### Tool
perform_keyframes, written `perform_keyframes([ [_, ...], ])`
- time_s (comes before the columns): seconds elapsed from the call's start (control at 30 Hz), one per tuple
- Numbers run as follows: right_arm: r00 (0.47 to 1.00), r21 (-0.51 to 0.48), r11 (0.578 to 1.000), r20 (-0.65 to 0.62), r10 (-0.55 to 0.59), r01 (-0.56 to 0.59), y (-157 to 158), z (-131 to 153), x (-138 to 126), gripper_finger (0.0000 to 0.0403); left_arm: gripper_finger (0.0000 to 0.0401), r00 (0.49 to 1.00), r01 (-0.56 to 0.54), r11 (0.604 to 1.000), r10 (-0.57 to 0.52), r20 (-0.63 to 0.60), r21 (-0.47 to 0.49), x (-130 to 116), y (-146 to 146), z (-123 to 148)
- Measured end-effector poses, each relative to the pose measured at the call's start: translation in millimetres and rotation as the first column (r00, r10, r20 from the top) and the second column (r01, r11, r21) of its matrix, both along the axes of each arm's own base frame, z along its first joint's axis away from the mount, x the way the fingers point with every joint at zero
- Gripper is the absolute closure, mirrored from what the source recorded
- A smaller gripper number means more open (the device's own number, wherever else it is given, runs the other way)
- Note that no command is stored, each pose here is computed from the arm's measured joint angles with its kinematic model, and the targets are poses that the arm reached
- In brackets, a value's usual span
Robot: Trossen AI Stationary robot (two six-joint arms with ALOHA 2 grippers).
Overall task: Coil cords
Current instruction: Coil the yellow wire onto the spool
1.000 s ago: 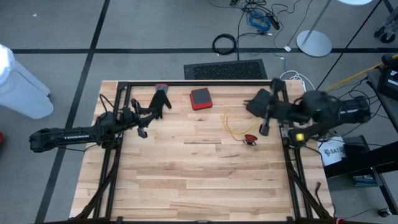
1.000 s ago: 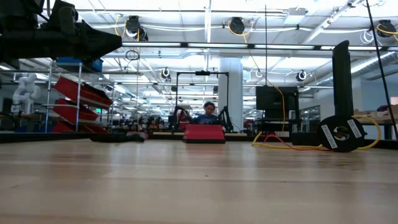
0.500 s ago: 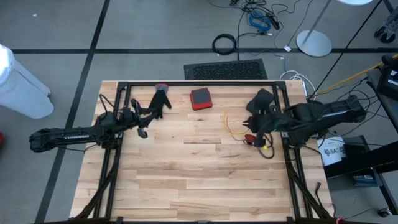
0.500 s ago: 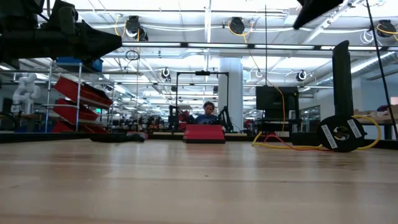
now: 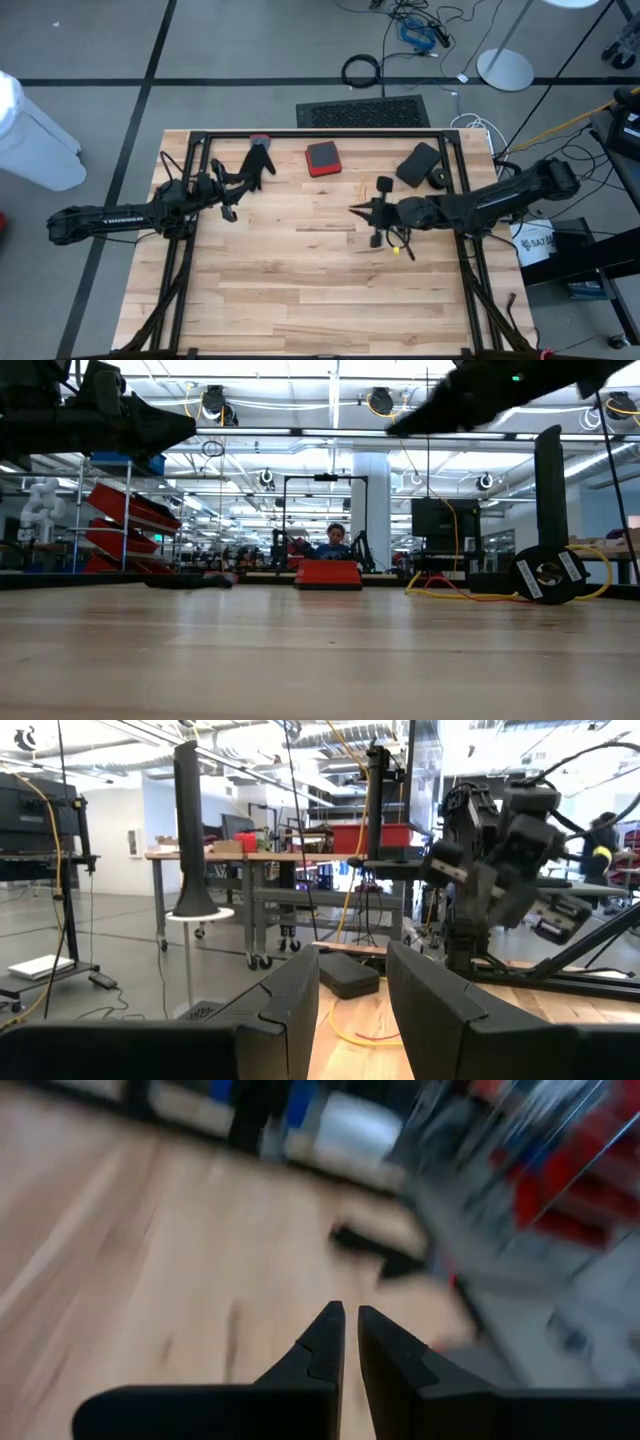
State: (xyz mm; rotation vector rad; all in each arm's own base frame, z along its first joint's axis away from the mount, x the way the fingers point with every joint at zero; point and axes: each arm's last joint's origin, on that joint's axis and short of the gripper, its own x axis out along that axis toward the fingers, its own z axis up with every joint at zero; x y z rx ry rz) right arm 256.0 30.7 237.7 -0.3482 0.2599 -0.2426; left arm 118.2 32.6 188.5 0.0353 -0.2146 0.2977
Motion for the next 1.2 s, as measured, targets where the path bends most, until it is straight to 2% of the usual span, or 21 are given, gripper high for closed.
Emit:
perform_keyframes([
  [0.1,0.984,-0.046,0.999,0.18,-0.009,0.018,-4.3,9.3,11.8,0.038,0.0274,1.0,0.0,1.0,0.0,0.0,0.0,0.0,0.0,0.0],
  [0.2,0.93,-0.095,0.994,0.367,-0.013,0.052,-7.4,24.2,15.8,0.038,0.0274,1.0,0.0,1.0,0.0,0.0,0.0,0.0,0.0,-0.1],
  [0.3,0.843,-0.141,0.984,0.538,-0.014,0.106,-9.6,43.0,12.0,0.038,0.0274,1.0,0.0,1.0,0.0,0.0,0.0,0.0,0.0,0.0],
  [0.4,0.734,-0.156,0.974,0.679,-0.017,0.167,-10.5,64.2,3.7,0.038,0.0274,1.0,0.0,1.0,0.0,0.0,0.0,0.0,0.0,0.0],
  [0.57,0.555,-0.115,0.967,0.831,-0.032,0.228,-12.4,99.4,-12.8,0.038,0.0274,1.0,0.0,1.0,0.0,0.0,0.0,0.0,0.0,0.0],
  [0.67,0.519,-0.106,0.967,0.854,-0.032,0.233,-11.4,119.7,-21.7,0.038,0.0274,1.0,0.0,1.0,0.0,0.0,0.0,0.0,0.0,0.0],
  [0.7,0.521,-0.107,0.967,0.853,-0.03,0.231,-10.8,126.3,-23.9,0.038,0.0274,1.0,0.0,1.0,0.0,0.0,0.0,0.0,0.0,0.0],
  [0.77,0.562,-0.126,0.967,0.827,-0.021,0.222,-9.0,139.9,-25.9,0.038,0.0274,1.0,0.0,1.0,0.0,0.0,0.0,0.0,0.0,0.0],
  [0.87,0.697,-0.197,0.96,0.717,0.004,0.198,-7.4,161.1,-22.9,0.038,0.0274,1.0,0.0,1.0,0.0,0.001,0.0,0.0,0.0,0.1],
  [0.97,0.845,-0.245,0.961,0.534,0.022,0.13,-6.5,179.5,-14.8,0.038,0.0274,1.0,0.0,1.0,0.0,0.006,0.001,-0.1,0.0,0.6],
  [1.03,0.918,-0.249,0.965,0.397,0.022,0.085,-7.6,189.2,-8.7,0.038,0.0274,1.0,0.001,1.0,-0.001,0.013,-0.001,-0.2,-0.1,1.1],
  [1.1,0.963,-0.235,0.971,0.268,0.016,0.049,-8.8,196.1,-4.3,0.038,0.0274,1.0,0.001,1.0,-0.001,0.013,-0.001,-0.3,-0.1,1.2],
  [1.2,0.996,-0.201,0.979,0.089,0.001,0.017,-10.5,197.0,0.9,0.038,0.0274,1.0,0.001,1.0,-0.001,0.008,-0.003,-0.2,0.0,0.7],
])
